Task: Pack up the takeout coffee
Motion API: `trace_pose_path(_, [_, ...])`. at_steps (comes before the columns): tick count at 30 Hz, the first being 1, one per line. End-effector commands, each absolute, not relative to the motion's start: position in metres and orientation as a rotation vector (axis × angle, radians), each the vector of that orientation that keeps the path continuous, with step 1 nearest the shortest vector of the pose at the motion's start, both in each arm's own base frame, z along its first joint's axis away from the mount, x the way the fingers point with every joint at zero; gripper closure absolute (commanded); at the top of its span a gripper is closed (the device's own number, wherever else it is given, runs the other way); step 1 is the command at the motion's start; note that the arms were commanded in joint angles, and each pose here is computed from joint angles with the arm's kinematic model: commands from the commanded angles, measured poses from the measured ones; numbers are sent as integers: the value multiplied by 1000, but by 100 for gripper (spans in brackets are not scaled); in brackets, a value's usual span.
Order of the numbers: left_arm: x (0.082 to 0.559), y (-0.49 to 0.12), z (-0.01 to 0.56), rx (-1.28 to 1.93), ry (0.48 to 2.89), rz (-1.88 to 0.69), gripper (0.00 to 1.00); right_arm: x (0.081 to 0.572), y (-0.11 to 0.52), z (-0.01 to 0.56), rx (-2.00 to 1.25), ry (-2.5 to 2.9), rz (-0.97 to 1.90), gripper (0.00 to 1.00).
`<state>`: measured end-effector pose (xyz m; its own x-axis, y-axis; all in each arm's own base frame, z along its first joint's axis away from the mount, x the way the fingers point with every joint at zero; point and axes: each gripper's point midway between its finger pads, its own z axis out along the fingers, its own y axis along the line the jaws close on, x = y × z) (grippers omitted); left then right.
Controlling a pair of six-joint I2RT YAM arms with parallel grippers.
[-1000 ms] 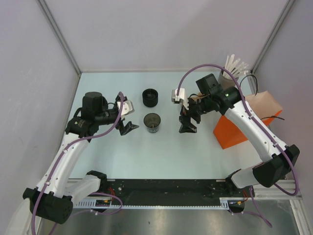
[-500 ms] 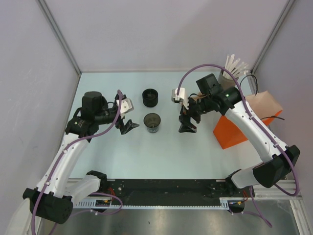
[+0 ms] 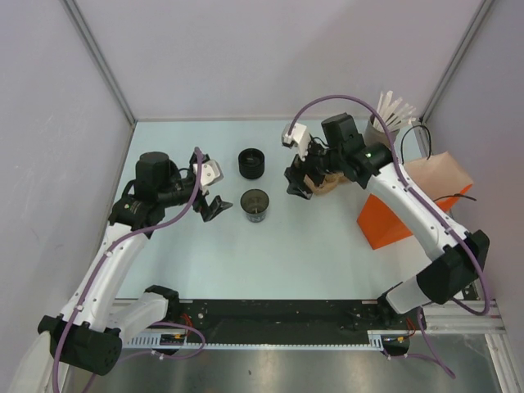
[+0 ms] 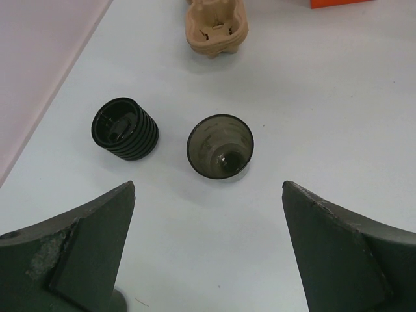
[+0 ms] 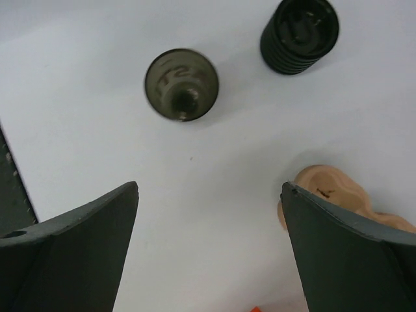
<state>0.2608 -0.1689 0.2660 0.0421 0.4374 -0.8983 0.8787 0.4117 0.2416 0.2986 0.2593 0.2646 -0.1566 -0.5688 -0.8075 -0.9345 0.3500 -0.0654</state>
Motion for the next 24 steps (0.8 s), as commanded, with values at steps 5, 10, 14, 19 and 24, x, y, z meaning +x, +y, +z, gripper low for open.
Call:
trace_pose_path(5, [270, -159, 288, 1131, 1568, -420, 0, 395, 294, 272, -936, 1878, 530, 5])
trace_pose_path(10, [273, -151, 286, 1118, 1594, -367, 0, 448, 319, 245, -769, 1965, 543, 8])
trace_pose_path(14, [276, -141, 284, 1104, 1623, -302, 0, 482, 335, 229, -668, 1999, 541, 11])
trace_pose_path(19, [276, -135, 279, 1106, 1647, -267, 0, 521, 344, 220, -596, 1992, 472, 15])
trace_pose_path(24, [279, -134, 277, 1086, 1661, -263, 0, 540, 353, 183, -599, 2036, 450, 20])
